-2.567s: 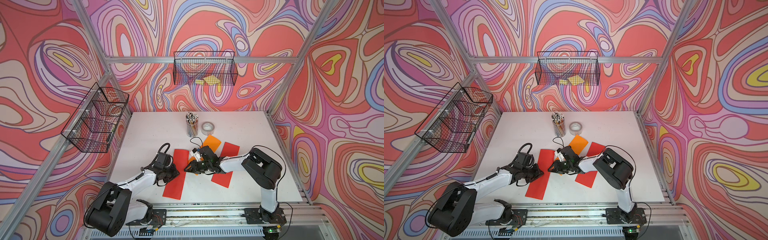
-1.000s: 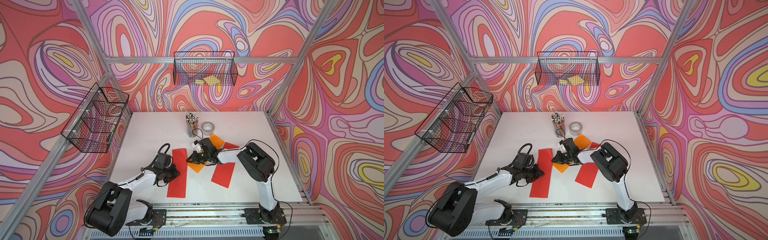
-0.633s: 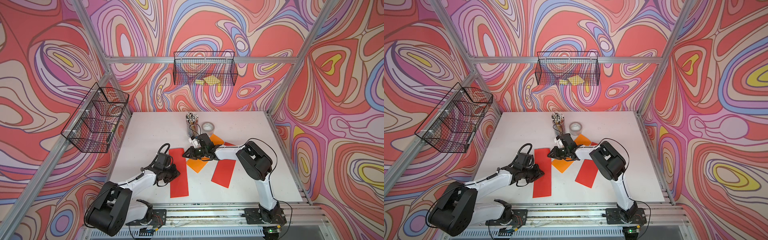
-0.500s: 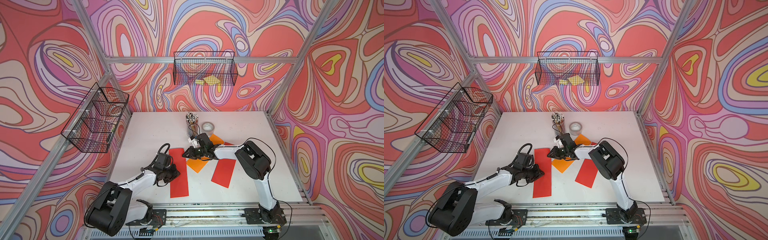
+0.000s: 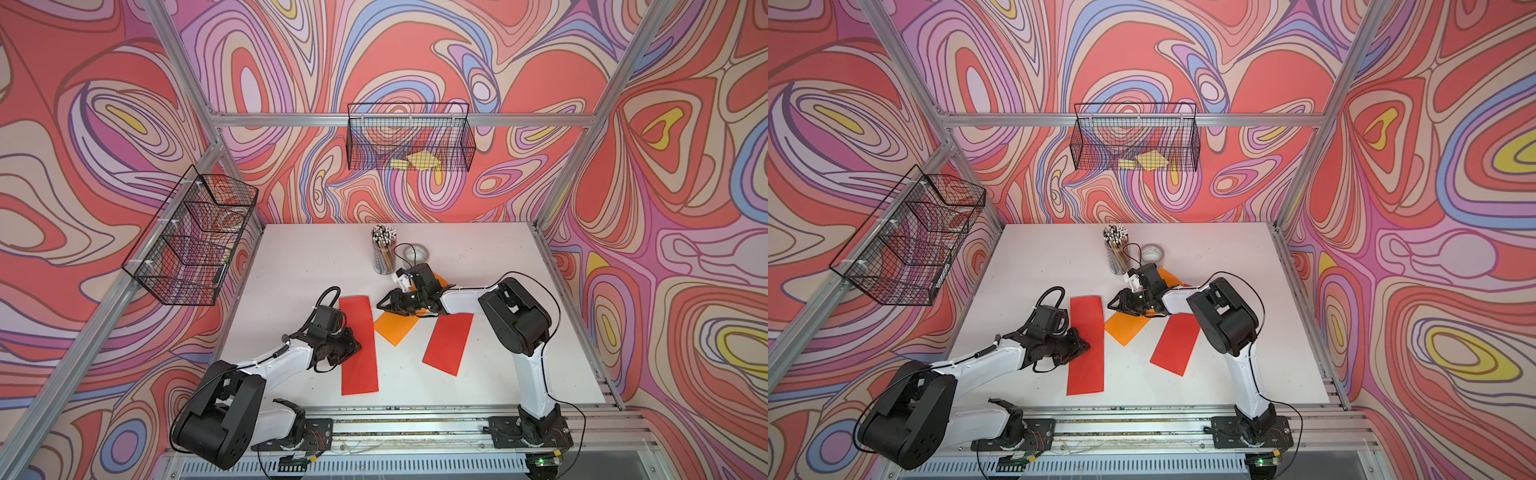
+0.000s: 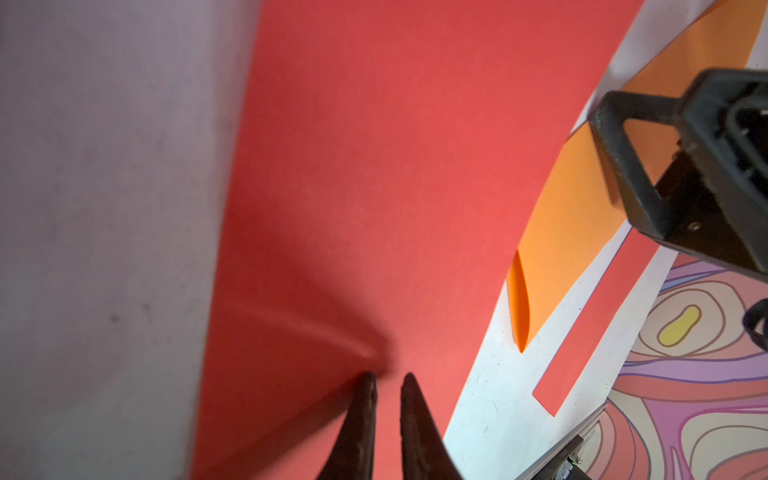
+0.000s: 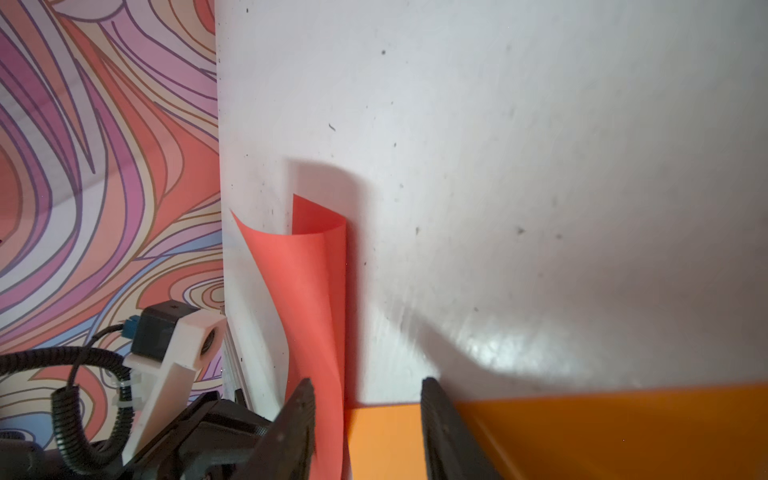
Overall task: Fold the rectangular paper in half along the long edge
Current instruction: Fold the paper at the center of the board.
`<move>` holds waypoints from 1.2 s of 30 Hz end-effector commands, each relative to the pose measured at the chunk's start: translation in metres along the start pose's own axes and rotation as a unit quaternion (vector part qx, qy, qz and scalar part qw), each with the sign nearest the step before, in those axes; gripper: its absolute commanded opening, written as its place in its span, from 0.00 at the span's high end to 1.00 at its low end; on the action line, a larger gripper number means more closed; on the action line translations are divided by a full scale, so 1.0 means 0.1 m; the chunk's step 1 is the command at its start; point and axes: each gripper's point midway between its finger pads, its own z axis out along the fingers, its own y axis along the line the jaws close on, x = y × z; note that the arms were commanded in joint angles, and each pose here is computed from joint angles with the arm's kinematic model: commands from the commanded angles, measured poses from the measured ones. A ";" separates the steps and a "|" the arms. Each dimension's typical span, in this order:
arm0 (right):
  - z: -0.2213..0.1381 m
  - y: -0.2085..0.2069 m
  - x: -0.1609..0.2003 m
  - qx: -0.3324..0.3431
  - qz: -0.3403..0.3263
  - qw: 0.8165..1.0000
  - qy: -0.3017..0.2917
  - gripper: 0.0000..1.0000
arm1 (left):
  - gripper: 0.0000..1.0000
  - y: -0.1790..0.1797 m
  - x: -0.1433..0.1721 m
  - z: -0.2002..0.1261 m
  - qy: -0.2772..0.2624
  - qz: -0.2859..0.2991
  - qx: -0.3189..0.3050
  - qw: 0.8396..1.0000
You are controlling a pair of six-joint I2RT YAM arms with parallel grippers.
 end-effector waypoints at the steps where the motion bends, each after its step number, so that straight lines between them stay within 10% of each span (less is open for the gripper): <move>1: 0.04 0.22 0.04 -0.056 -0.019 0.998 0.010 0.55 | 0.84 0.19 0.08 0.05 0.013 -0.016 -0.028 0.999; 28: 0.46 0.26 0.06 -0.093 -0.017 0.994 0.051 0.58 | 0.84 0.20 0.10 0.06 0.018 -0.017 -0.029 0.999; 36: 0.46 0.25 0.03 -0.085 -0.021 0.995 0.047 0.94 | 0.85 0.22 0.11 0.08 0.020 -0.016 -0.030 0.999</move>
